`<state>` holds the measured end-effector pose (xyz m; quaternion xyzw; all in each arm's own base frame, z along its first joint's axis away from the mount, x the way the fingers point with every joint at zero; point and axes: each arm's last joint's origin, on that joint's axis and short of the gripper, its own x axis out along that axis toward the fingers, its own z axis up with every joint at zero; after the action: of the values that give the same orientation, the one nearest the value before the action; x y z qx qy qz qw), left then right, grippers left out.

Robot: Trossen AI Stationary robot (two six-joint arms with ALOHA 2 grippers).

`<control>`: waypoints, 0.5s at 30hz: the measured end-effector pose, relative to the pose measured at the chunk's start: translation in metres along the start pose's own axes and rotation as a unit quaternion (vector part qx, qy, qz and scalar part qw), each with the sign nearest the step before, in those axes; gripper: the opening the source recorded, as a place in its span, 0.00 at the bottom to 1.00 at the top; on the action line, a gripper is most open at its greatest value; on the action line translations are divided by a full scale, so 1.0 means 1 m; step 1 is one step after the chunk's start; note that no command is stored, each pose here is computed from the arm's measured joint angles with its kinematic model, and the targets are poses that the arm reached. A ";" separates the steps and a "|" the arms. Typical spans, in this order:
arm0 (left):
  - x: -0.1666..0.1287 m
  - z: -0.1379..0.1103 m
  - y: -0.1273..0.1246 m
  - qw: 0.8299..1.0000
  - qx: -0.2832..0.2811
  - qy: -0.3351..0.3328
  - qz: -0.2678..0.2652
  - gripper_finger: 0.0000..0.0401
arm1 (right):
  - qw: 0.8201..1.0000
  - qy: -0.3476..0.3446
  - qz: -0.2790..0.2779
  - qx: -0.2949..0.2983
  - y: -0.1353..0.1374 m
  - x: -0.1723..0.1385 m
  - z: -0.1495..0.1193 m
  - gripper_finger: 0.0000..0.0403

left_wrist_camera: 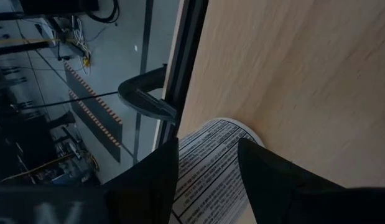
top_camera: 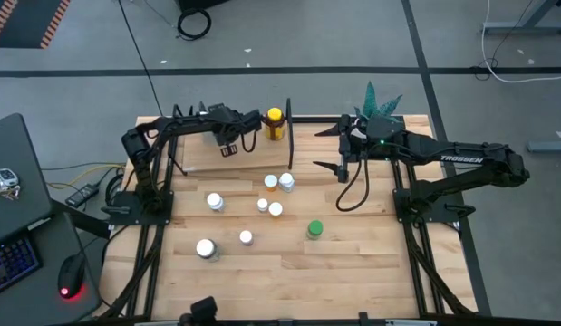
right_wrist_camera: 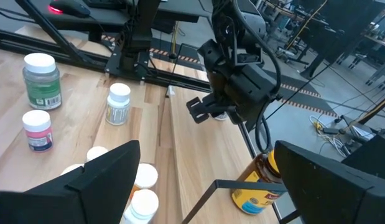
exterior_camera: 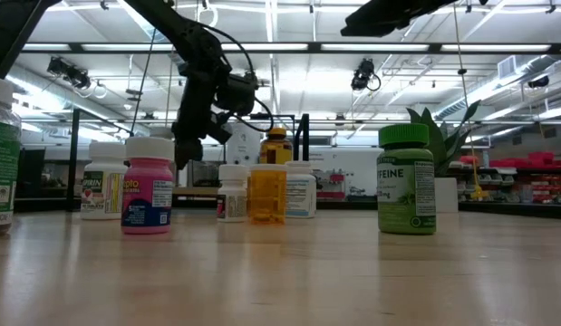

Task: Pick and place medicine bottles onto shelf by color
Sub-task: Put the white and purple pill bottle on the shelf

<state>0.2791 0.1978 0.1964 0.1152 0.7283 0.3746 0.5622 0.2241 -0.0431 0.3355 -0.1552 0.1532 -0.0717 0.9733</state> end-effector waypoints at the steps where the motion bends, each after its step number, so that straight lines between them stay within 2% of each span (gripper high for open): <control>1: 0.001 0.000 0.001 1.000 -0.001 0.002 0.000 0.43 | 1.000 0.000 0.000 0.000 0.000 0.000 0.000 0.94; 15: 0.026 -0.007 0.027 0.999 -0.039 0.029 -0.003 0.43 | 1.000 0.001 0.001 0.001 0.000 0.000 0.000 0.94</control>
<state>0.2571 0.2290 0.1965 0.0801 0.7291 0.4046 0.5462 0.2240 -0.0430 0.3354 -0.1540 0.1537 -0.0714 0.9734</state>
